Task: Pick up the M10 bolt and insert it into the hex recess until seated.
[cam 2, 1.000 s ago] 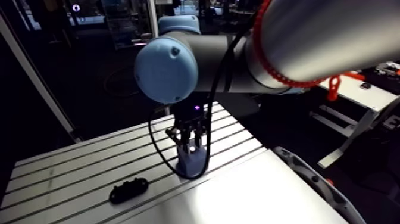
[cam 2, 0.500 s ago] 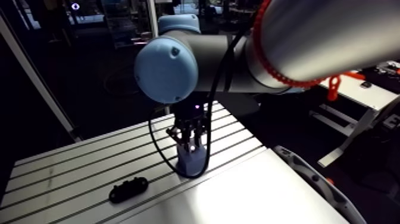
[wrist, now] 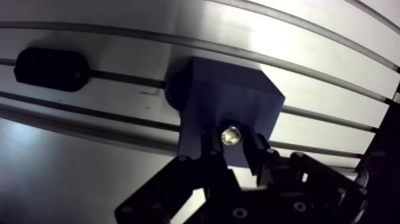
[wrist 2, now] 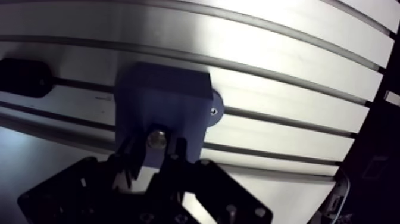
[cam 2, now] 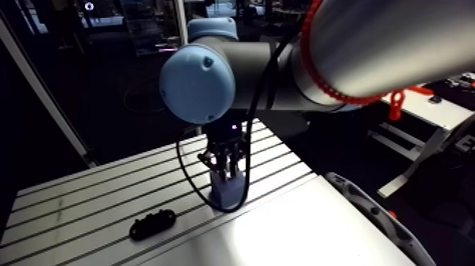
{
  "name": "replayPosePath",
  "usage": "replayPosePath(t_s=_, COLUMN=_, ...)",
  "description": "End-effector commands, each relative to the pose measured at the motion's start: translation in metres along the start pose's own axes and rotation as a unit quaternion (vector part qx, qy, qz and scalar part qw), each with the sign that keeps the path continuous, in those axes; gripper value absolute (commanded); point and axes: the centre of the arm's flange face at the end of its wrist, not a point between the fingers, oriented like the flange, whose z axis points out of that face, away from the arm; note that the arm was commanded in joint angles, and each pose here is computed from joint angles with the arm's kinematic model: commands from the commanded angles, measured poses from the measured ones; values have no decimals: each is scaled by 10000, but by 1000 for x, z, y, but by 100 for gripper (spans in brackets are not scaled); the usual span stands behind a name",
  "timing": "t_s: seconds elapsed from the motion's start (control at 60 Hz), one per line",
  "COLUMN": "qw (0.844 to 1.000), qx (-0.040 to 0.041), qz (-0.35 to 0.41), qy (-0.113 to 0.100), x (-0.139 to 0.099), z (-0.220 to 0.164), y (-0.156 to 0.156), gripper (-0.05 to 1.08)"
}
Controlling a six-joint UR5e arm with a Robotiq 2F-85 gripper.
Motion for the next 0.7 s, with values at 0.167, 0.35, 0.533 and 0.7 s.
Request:
replayPosePath(t_s=0.167, qw=10000, qx=0, qz=-5, qy=1, x=0, z=0, y=0, gripper=69)
replayPosePath(t_s=0.35, qw=10000, qx=-4, qz=-4, qy=6, x=0, z=-1, y=0, gripper=71)
replayPosePath(t_s=0.533, qw=10000, qx=-4, qz=-5, qy=6, x=0, z=-1, y=0, gripper=73)
replayPosePath(t_s=0.7, qw=10000, qx=-3, qz=-12, qy=5, x=0, z=-1, y=0, gripper=75)
